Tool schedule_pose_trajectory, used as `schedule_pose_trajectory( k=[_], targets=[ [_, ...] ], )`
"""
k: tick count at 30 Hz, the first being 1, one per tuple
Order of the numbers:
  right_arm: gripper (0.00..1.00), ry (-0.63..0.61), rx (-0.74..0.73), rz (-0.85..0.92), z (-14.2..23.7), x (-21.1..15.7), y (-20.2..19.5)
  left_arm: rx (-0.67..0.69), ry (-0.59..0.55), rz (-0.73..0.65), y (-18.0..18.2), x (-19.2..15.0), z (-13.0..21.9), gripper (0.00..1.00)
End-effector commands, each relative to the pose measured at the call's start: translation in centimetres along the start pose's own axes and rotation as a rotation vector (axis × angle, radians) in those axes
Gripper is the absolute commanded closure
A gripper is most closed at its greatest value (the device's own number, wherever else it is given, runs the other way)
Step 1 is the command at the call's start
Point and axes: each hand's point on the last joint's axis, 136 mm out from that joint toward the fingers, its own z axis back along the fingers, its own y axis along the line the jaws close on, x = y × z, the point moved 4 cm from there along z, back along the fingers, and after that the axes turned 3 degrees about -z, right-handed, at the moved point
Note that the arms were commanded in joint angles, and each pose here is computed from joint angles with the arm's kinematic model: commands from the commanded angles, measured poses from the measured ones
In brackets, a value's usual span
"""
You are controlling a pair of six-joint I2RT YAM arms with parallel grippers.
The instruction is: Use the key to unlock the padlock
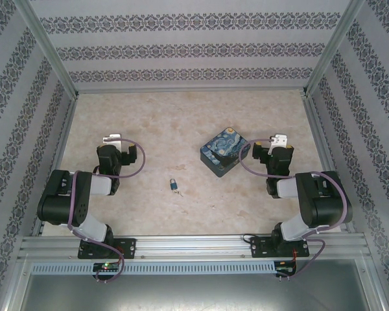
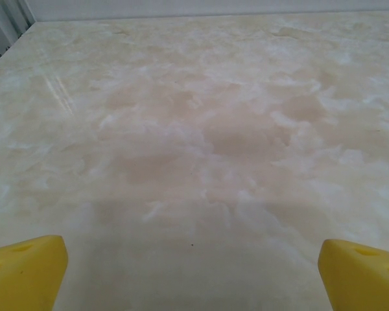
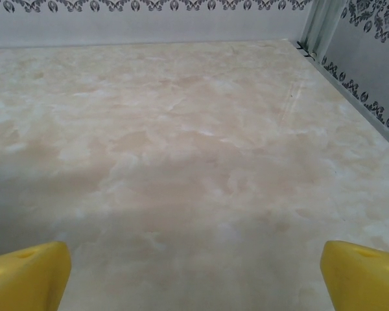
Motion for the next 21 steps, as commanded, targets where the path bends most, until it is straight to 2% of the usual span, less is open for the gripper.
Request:
schedule_pose_trajectory(
  k=[1, 21],
  targets=[
    [0.02, -0.054, -0.024, -0.003, 0.08, 1.46, 0.03, -0.009, -0.015, 0.010, 0.11, 0.52, -0.15, 0.00],
    [0.02, -0.060, 0.020, -0.001, -0.34, 2.22, 0.59, -0.006, -0.022, 0.009, 0.10, 0.69, -0.11, 0.00]
  ],
)
